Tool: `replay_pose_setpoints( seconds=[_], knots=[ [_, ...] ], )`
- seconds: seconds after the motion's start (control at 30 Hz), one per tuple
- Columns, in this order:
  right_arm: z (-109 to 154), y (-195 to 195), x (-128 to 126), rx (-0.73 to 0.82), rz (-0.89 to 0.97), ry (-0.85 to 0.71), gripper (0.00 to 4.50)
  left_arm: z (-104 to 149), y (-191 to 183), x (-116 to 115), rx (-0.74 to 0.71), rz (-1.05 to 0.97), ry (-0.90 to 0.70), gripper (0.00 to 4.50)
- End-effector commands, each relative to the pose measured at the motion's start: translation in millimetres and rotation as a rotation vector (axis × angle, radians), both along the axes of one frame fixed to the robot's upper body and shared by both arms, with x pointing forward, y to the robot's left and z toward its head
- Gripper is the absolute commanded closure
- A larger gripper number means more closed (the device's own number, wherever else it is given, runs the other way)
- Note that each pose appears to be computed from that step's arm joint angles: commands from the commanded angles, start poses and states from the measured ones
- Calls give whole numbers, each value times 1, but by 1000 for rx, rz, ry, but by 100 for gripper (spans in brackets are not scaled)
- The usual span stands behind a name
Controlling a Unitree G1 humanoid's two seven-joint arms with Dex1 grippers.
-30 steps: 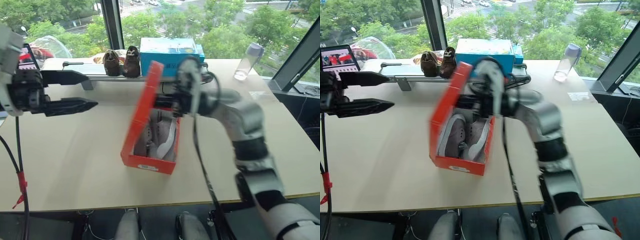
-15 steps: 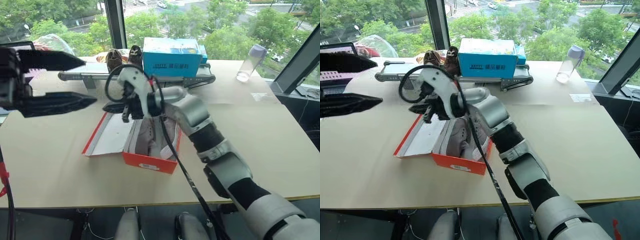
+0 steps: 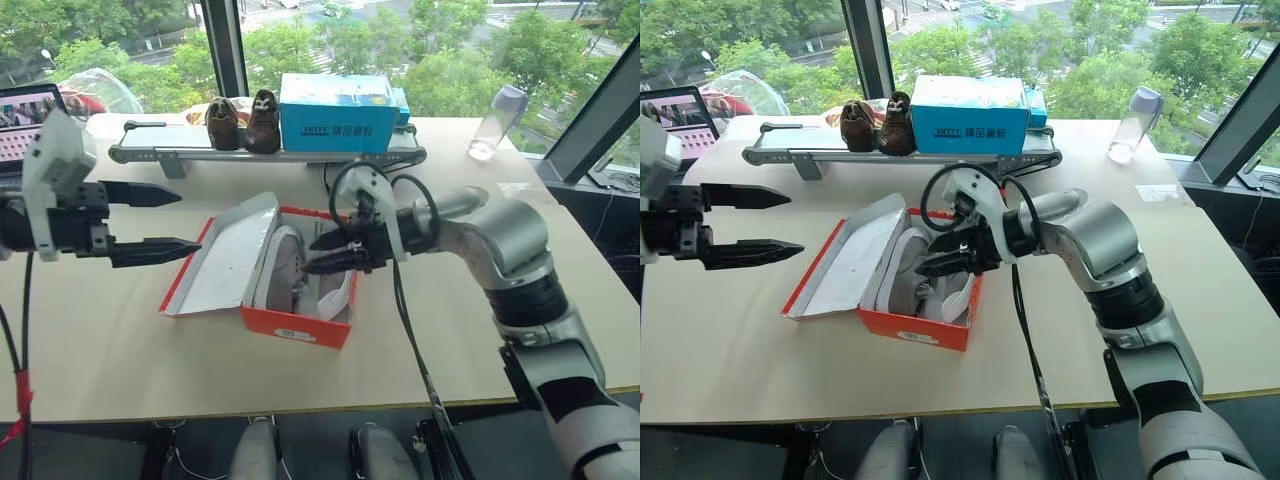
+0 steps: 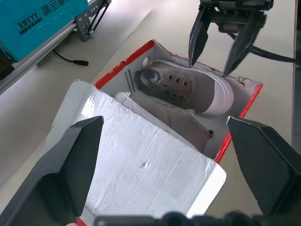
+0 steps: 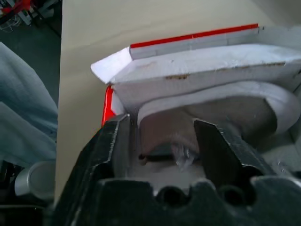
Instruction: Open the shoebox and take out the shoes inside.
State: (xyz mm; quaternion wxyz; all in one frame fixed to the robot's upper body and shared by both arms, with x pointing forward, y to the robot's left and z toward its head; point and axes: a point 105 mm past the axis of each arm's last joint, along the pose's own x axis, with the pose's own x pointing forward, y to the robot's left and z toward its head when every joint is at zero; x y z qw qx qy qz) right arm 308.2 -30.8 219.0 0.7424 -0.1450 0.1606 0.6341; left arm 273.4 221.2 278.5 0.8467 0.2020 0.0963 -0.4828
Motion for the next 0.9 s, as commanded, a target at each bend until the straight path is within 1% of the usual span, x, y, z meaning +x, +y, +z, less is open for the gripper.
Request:
replay_pose_setpoints(
  seconds=[0.03, 0.13, 0.23, 0.27, 0.3, 0.37, 0.4, 0.43, 0.53, 0.6, 0.73, 0.9],
  knots=[
    [8, -2, 11, -14, -43, -129, 3, 10, -1, 4, 11, -20, -58, 0],
    [7, -6, 31, -72, -108, -247, 3, 8, -2, 5, 16, -27, -61, 0],
    [7, -6, 36, -98, -93, -301, 3, 7, -2, 5, 16, -28, -63, 0],
    [9, -2, 30, -92, -42, -313, 3, 7, -2, 4, 16, -26, -63, 0],
    [12, 5, 19, -84, 52, -357, 3, 6, -1, 3, 16, -22, -62, 0],
    [7, 15, 0, -137, 241, -542, 3, 5, 0, 2, 17, -14, -61, 0],
    [4, 17, -5, -161, 294, -602, 3, 5, 1, 1, 18, -11, -62, 0],
    [-1, 20, -4, -175, 306, -637, 3, 5, 1, 1, 18, -10, -63, 0],
    [-8, 32, -5, -163, 347, -679, 3, 7, 2, -1, 19, -4, -67, 0],
    [-7, 38, -6, -151, 366, -702, 3, 7, 3, -2, 25, 4, -68, 0],
    [-6, 52, 7, -170, 364, -821, 3, 6, 4, -3, 30, 13, -67, 0],
    [-15, 54, 18, -220, 395, -899, 3, 6, 9, -4, 47, 56, -62, 0]
  ],
)
